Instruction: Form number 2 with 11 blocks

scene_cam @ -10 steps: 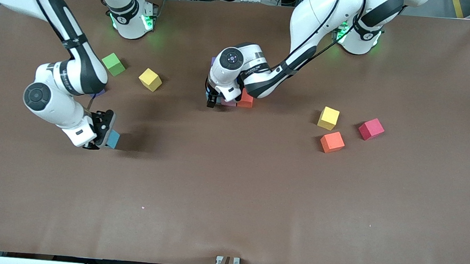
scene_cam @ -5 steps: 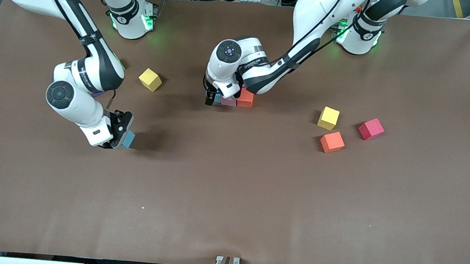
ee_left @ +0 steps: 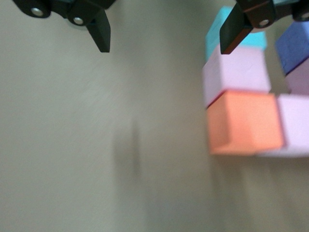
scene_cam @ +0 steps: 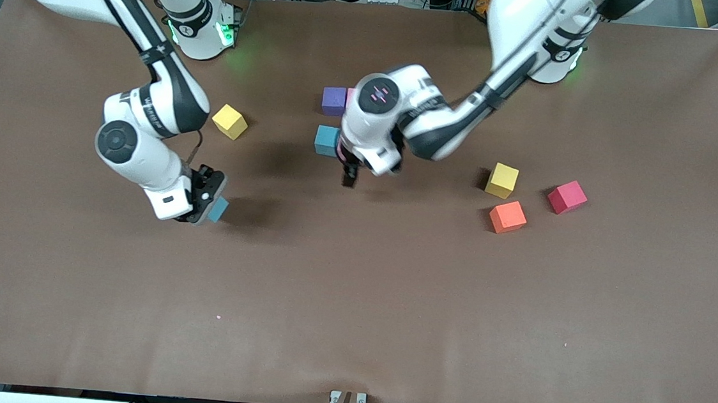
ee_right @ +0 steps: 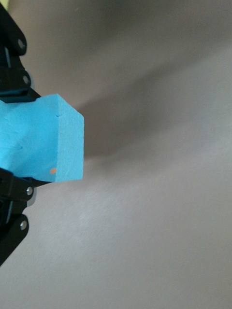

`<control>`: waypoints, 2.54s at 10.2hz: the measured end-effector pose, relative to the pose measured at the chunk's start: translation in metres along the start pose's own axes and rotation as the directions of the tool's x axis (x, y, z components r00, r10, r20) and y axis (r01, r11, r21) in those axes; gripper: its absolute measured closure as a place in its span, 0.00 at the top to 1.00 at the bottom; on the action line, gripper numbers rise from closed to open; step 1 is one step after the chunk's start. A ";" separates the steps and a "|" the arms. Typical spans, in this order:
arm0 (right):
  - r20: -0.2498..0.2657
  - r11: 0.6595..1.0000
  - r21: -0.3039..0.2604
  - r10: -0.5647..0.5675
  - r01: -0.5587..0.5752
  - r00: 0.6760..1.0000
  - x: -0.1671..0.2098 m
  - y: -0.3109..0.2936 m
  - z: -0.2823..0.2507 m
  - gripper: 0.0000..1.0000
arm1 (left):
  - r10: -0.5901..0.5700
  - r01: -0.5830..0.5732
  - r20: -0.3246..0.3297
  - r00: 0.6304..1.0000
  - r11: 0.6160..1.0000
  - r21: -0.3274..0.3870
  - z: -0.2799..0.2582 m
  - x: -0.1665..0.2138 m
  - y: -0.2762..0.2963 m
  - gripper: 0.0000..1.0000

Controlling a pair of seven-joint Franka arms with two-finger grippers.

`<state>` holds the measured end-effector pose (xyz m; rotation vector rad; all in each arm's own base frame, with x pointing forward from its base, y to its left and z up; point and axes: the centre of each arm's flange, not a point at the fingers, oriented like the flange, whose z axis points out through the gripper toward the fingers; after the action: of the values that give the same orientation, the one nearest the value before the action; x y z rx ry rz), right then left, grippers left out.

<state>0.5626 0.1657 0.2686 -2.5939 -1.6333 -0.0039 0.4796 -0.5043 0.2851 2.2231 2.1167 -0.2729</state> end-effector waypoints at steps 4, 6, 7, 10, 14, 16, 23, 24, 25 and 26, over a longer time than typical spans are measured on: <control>0.002 0.985 -0.005 0.175 -0.175 0.985 0.055 -0.056 0.000 0.54 | 0.132 -0.133 -0.098 0.986 0.991 -0.008 -0.001 0.087 0.057 1.00; 0.007 0.963 -0.010 0.270 -0.270 0.963 0.073 -0.082 -0.001 0.54 | 0.265 -0.260 -0.137 0.954 0.964 0.051 0.005 0.134 0.076 1.00; 0.011 0.937 -0.001 0.349 -0.349 0.937 0.075 -0.089 0.000 0.54 | 0.319 -0.312 -0.137 0.938 0.947 0.071 0.005 0.163 0.088 1.00; 0.026 0.827 0.016 0.562 -0.562 0.827 0.103 -0.135 0.007 0.54 | 0.433 -0.426 -0.130 0.892 0.901 0.083 -0.018 0.234 0.121 1.00; 0.023 0.607 0.018 0.794 -0.795 0.607 0.129 -0.181 0.016 0.54 | 0.647 -0.631 -0.155 0.746 0.762 0.144 -0.053 0.271 0.105 1.00; 0.014 0.489 0.035 0.872 -0.872 0.490 0.131 -0.184 0.023 0.54 | 0.730 -0.705 -0.174 0.661 0.684 0.188 -0.056 0.290 0.092 1.00; 0.048 0.340 0.055 0.938 -0.939 0.343 0.144 -0.213 0.071 0.54 | 0.842 -0.829 -0.193 0.504 0.534 0.165 -0.002 0.334 0.057 1.00; 0.052 0.331 0.052 0.941 -0.942 0.334 0.145 -0.217 0.073 0.54 | 0.845 -0.830 -0.190 0.500 0.530 0.172 0.001 0.334 0.053 1.00; 0.055 0.327 0.050 0.943 -0.944 0.329 0.147 -0.221 0.075 0.54 | 0.850 -0.833 -0.187 0.492 0.522 0.183 0.003 0.334 0.048 1.00; 0.056 0.327 0.048 0.942 -0.944 0.330 0.148 -0.224 0.076 0.54 | 0.855 -0.836 -0.187 0.483 0.514 0.193 0.006 0.335 0.045 1.00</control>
<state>0.4218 0.4000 0.2137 -3.0190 0.1680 0.1439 0.5379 -0.1776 0.2187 3.1444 0.7677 0.0207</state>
